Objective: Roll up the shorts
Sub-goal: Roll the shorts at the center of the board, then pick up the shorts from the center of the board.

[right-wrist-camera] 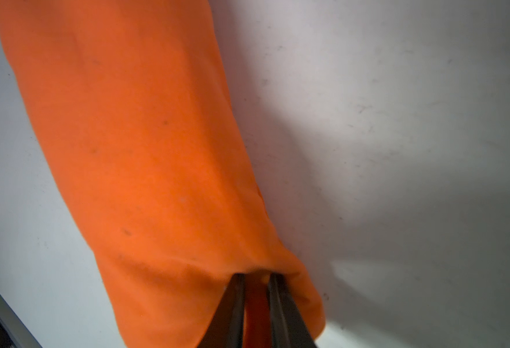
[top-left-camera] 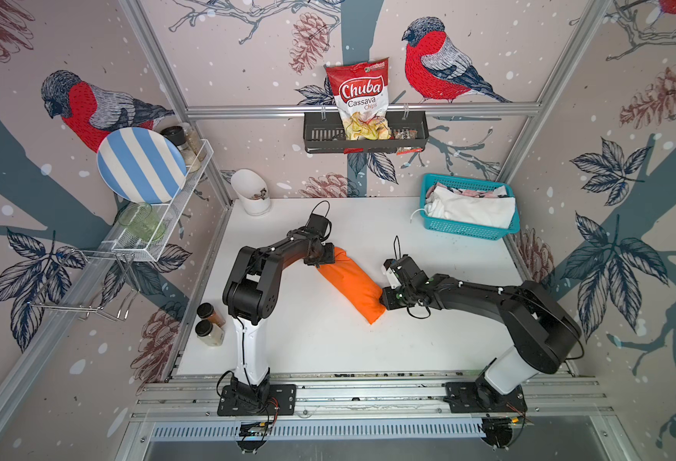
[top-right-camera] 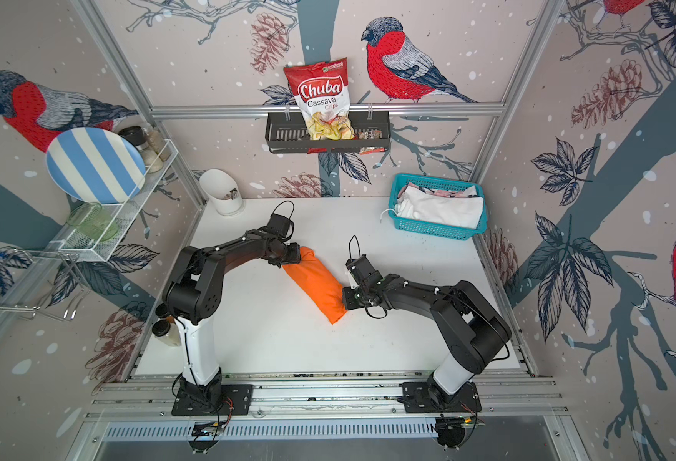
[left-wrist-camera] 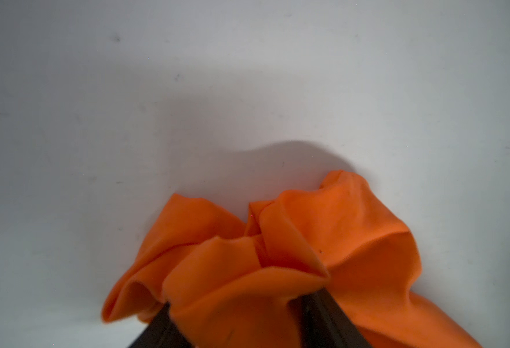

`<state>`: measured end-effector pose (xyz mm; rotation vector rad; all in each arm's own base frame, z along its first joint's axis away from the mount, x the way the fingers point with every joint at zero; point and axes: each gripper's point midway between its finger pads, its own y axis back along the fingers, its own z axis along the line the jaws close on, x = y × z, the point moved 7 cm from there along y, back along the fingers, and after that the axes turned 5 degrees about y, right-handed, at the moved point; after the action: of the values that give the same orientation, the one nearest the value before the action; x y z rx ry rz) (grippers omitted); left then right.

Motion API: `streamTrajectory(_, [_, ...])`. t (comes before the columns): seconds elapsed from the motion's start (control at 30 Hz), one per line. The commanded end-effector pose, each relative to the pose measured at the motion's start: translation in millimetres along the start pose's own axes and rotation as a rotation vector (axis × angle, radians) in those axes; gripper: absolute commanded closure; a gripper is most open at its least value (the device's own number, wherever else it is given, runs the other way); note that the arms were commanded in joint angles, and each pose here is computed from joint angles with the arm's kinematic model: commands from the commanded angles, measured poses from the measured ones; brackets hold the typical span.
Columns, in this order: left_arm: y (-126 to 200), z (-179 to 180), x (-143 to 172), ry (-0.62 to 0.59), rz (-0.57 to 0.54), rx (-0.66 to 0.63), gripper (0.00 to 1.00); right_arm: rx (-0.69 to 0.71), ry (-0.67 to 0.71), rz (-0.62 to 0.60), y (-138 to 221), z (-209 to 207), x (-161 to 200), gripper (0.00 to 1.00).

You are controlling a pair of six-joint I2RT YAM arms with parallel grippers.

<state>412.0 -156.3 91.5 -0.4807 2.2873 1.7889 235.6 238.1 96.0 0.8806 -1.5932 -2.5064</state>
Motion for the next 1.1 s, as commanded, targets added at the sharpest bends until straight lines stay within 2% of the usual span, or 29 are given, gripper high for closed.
streamTrajectory(0.0, [13.3, 4.7, 3.3, 0.017, 0.015, -0.034, 0.35, 0.082, 0.021, -0.048, 16.1, 0.8, -11.4, 0.67])
streamTrajectory(0.17, [47.5, -8.8, -18.2, 0.015, -0.064, 0.005, 0.27, 0.184, 0.093, -0.059, 44.4, 16.4, -31.0, 0.52])
streamTrajectory(0.3, [70.1, -15.8, -32.5, -0.003, -0.099, 0.006, 0.24, 0.230, 0.177, -0.024, 53.2, 39.8, -43.2, 0.38])
streamTrajectory(0.53, [120.7, -8.9, -56.5, 0.005, -0.178, -0.011, 0.22, 0.296, 0.343, 0.082, 29.6, 87.8, -70.6, 0.15])
streamTrajectory(0.6, [133.4, 2.9, -57.4, 0.019, -0.192, -0.028, 0.21, 0.303, 0.364, 0.105, 19.0, 97.1, -81.3, 0.01])
streamTrajectory(0.83, [167.7, 50.2, -35.7, 0.079, -0.238, -0.050, 0.19, 0.352, 0.391, 0.194, -29.4, 96.7, -112.8, 0.00])
streamTrajectory(0.97, [156.7, 75.2, -16.5, 0.112, -0.200, -0.046, 0.19, 0.288, 0.361, 0.244, -59.3, 93.3, -120.2, 0.00])
streamTrajectory(1.07, [150.4, 81.3, -4.5, 0.115, -0.170, -0.026, 0.19, 0.223, 0.337, 0.284, -80.4, 90.1, -122.4, 0.00])
